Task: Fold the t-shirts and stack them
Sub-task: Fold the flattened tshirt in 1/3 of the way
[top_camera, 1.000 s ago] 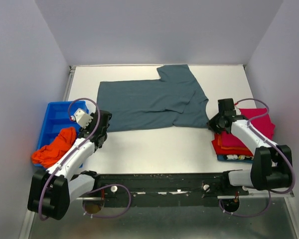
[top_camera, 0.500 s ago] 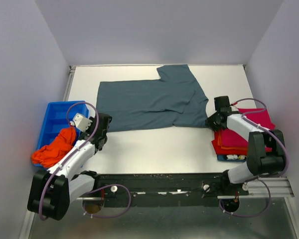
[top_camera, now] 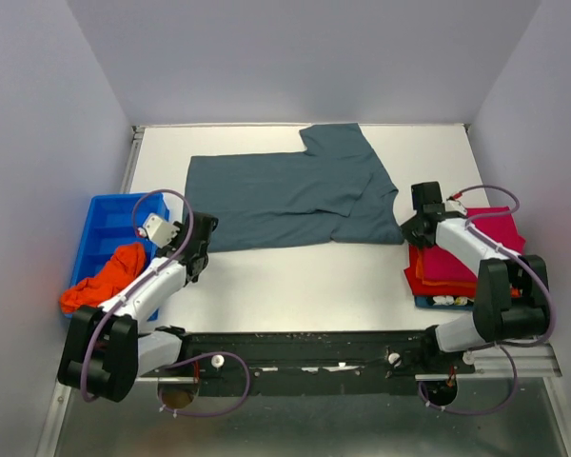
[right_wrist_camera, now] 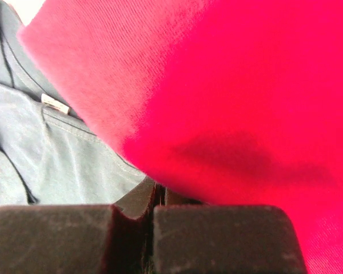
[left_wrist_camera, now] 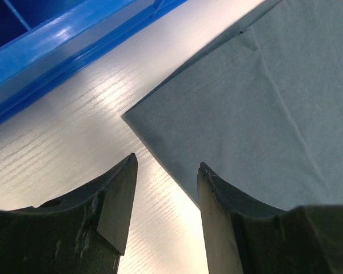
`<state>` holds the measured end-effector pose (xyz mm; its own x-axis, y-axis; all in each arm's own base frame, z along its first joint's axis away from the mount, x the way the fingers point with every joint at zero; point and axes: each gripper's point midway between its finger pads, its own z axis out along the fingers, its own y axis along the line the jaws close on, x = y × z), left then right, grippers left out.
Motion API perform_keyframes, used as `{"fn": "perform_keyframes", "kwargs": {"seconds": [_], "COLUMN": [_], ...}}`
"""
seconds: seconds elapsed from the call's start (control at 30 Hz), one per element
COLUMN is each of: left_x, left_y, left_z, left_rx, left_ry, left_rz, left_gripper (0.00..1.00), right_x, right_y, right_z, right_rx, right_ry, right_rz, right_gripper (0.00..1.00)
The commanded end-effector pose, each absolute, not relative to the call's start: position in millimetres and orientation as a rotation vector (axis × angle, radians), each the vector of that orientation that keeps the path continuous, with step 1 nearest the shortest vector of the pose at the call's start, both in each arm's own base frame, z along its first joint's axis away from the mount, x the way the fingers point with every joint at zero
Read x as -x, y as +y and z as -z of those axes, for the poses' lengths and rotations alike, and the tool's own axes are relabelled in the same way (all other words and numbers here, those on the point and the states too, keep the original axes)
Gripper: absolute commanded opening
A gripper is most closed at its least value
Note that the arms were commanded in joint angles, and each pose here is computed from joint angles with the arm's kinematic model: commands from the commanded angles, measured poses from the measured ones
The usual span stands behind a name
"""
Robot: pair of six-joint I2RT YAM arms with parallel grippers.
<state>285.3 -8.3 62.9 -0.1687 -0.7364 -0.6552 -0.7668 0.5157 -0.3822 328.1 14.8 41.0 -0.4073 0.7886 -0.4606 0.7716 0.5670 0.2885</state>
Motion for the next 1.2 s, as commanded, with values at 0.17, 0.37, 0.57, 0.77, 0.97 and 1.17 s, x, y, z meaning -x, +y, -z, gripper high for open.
{"fn": "perform_keyframes", "kwargs": {"seconds": [0.17,0.37,0.57,0.77,0.97,1.17], "left_x": [-290,-289,-287,-295,-299,-312], "left_y": [-7,-5,3,2,6,5], "left_z": [-61,-53,-44,-28,-14,-9], "left_rx": [1.281,1.309,1.354,1.404,1.470,1.483], "left_ry": [1.915,1.931,1.932,1.950,1.938,1.926], "left_rz": [-0.083,-0.141,-0.224,-0.197,-0.196,-0.158], "left_gripper": [0.53,0.48,0.56,0.52,0.35,0.11], "right_x": [-334,-337,-341,-342,-338,-338], "right_y": [19,30,38,46,43,45], "right_z": [-56,-51,-50,-53,-44,-36], "right_rx": [-1.161,-1.143,-1.099,-1.042,-1.086,-1.077], "right_ry": [2.240,2.272,2.288,2.276,2.281,2.298], "right_rz": [-0.088,-0.137,-0.181,-0.240,-0.198,-0.168], "right_gripper": [0.09,0.08,0.11,0.31,0.31,0.34]}}
